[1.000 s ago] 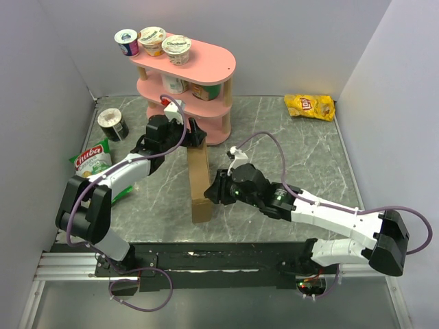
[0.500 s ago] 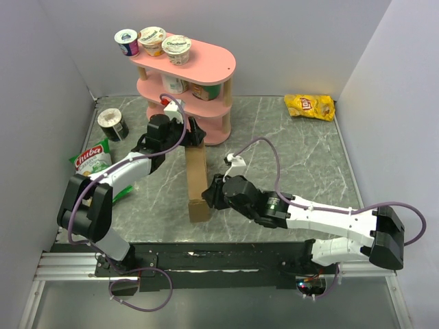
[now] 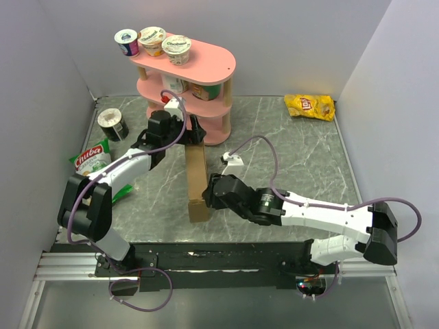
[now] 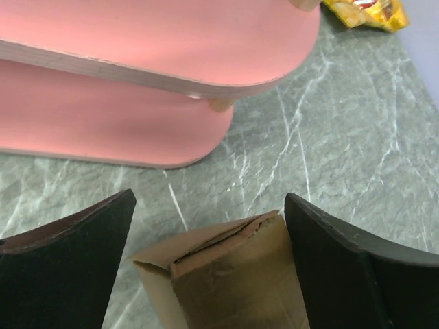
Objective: Fold the paper box
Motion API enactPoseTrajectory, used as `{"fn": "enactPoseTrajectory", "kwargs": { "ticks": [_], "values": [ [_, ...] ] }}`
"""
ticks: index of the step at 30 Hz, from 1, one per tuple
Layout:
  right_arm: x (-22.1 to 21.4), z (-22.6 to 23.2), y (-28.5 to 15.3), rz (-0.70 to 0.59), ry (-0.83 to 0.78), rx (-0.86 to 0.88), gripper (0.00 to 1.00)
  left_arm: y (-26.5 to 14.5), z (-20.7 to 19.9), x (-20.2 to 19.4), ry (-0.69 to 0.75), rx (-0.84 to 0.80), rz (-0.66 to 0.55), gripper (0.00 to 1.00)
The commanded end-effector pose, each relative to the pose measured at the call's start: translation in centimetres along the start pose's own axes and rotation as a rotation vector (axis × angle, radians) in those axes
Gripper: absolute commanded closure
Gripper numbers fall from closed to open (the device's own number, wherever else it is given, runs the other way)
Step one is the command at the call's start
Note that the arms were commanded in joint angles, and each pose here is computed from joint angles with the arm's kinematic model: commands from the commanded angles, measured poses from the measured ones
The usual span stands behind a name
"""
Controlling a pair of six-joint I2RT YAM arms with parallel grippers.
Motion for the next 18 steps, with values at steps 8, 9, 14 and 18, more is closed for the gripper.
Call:
{"fn": "enactPoseTrajectory", "kwargs": {
  "ticks": [8, 9, 14, 18],
  "values": [
    [1.1, -8.0, -5.1, 0.169, -0.149, -0.209, 0.01, -2.4, -4.6, 8.9, 0.095, 0.003, -0.081, 0.04],
    [1.7, -8.0, -5.3, 0.153, -0.160, -0.181, 0.00, -2.6, -5.0, 9.3, 0.101, 0.000, -0.086, 0.04],
    [4.4, -7.0, -5.1, 0.085, -0.128, -0.057, 0.00, -4.1, -6.3, 11.6, 0.116, -0.012, -0.134, 0.04],
    [6.3, -6.3, -4.6, 0.049, -0.154, -0.044, 0.00, -5.1, -5.7, 11.2, 0.091, 0.009, -0.131, 0.04]
  ]
}}
Point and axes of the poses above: each gripper's point midway between its finger pads, its own y axis out along the fingers, its own z axis along the line the jaws close on, x = y × z, the point moved 4 cm from there along -y, back along the fingers, and after that the axes turned 13 degrees about -y, right-handed, at the moved point
